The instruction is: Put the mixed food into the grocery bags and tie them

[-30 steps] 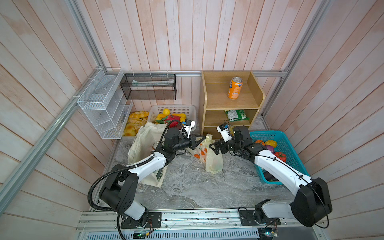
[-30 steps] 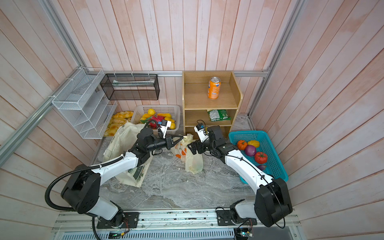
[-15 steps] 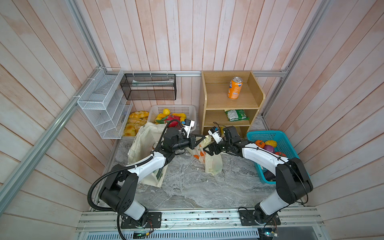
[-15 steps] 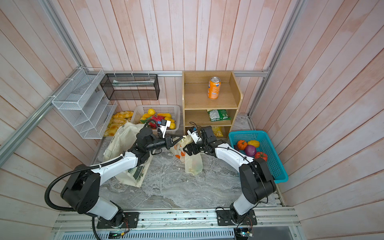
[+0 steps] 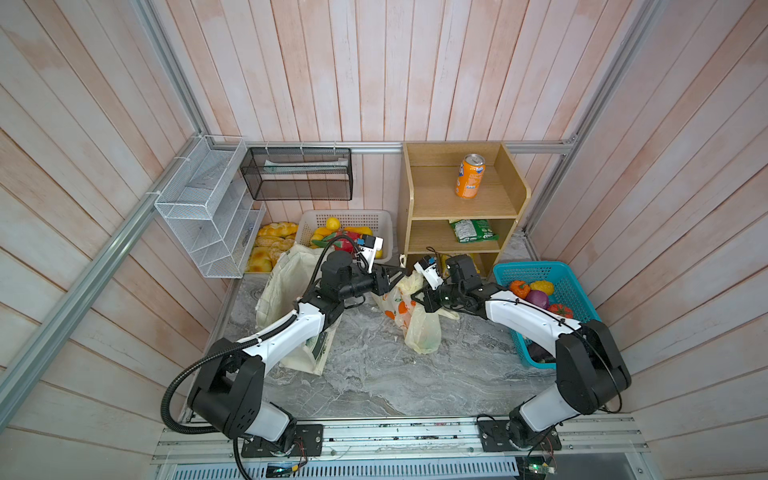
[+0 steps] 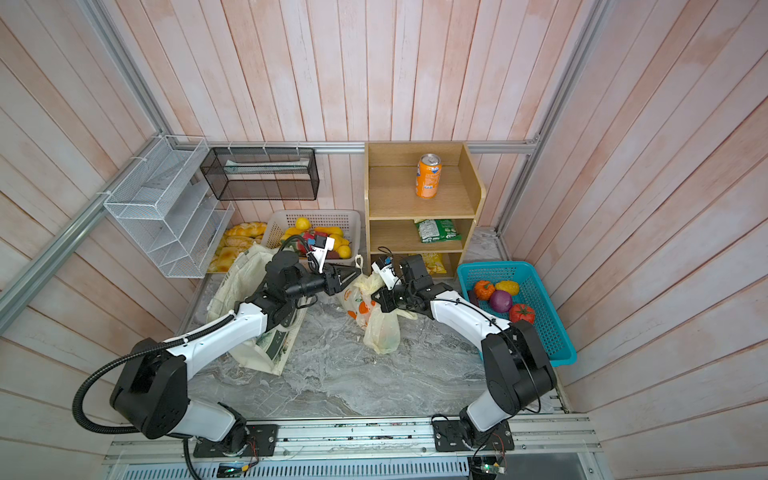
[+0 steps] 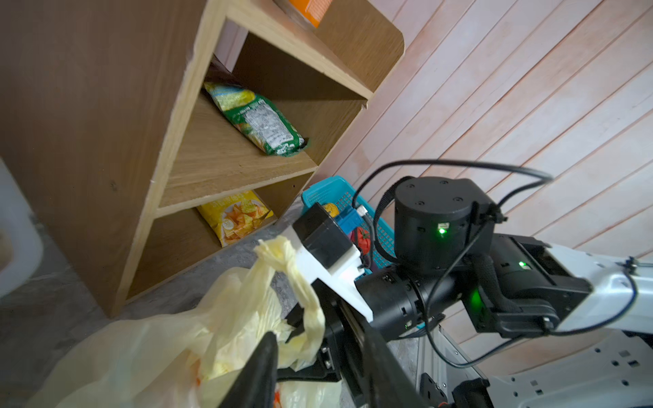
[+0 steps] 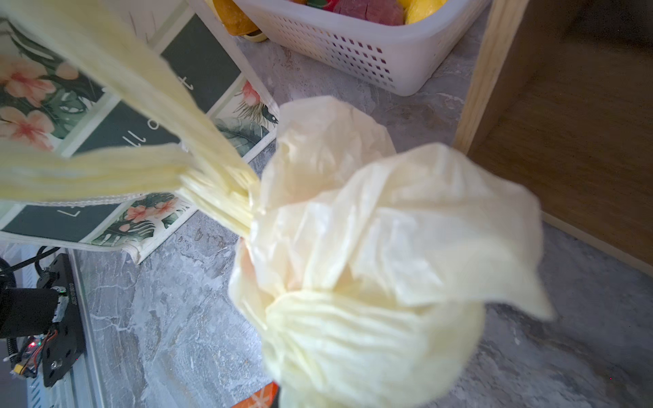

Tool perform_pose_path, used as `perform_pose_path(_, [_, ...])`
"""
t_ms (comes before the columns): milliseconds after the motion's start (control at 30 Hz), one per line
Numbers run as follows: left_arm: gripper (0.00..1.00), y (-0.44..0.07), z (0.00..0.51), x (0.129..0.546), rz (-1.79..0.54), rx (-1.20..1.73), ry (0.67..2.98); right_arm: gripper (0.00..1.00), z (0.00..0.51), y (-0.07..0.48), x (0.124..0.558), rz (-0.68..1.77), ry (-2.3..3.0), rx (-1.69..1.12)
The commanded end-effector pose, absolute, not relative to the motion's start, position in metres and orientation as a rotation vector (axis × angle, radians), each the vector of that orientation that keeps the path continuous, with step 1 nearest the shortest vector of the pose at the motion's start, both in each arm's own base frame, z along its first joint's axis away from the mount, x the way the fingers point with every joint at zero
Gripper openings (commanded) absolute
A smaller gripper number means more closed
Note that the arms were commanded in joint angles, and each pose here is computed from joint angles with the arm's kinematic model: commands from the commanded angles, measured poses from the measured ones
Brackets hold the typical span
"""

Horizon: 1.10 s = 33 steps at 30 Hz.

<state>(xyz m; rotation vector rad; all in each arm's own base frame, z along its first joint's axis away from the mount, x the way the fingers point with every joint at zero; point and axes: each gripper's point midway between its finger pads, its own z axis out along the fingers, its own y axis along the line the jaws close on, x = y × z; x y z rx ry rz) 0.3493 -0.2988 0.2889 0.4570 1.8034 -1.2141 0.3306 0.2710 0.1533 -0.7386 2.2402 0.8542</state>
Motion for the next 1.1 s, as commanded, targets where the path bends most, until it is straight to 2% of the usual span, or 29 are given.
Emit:
perform_pose_path(0, [0.49,-0.267,0.335,0.358,-1.011,0.394,1.756,0.00,0.171,0.262,0.326,0.836,2.254,-0.654])
perform_pose_path(133, [0.52,-0.222,0.340,0.365,-0.752,0.271,1.863,0.00,0.188,0.254,0.319,0.837,2.253,-0.593])
perform_pose_path(367, [0.53,-0.158,0.296,0.349,-0.356,0.174,2.148,0.00,0.241,0.247,0.305,0.878,2.179,-0.526])
perform_pose_path(567, [0.56,-0.144,0.265,0.325,-0.283,0.190,2.283,0.00,0.286,0.240,0.304,0.857,2.111,-0.496])
perform_pose_path(667, [0.56,-0.131,0.251,0.320,-0.164,0.172,2.333,0.00,0.300,0.238,0.305,0.846,2.088,-0.494])
perform_pose_path(800, [0.57,-0.115,0.236,0.316,-0.020,0.154,2.376,0.00,0.311,0.239,0.304,0.855,2.065,-0.496])
perform_pose_path(1000, [0.58,-0.106,0.216,0.311,0.059,0.147,2.419,0.00,0.314,0.238,0.304,0.851,2.058,-0.499])
perform_pose_path(1033, [0.57,-0.107,0.214,0.311,0.052,0.152,2.424,0.00,0.315,0.239,0.304,0.851,2.056,-0.501])
perform_pose_path(1067, [0.52,-0.111,0.211,0.310,0.032,0.165,2.429,0.00,0.317,0.238,0.305,0.848,2.054,-0.499])
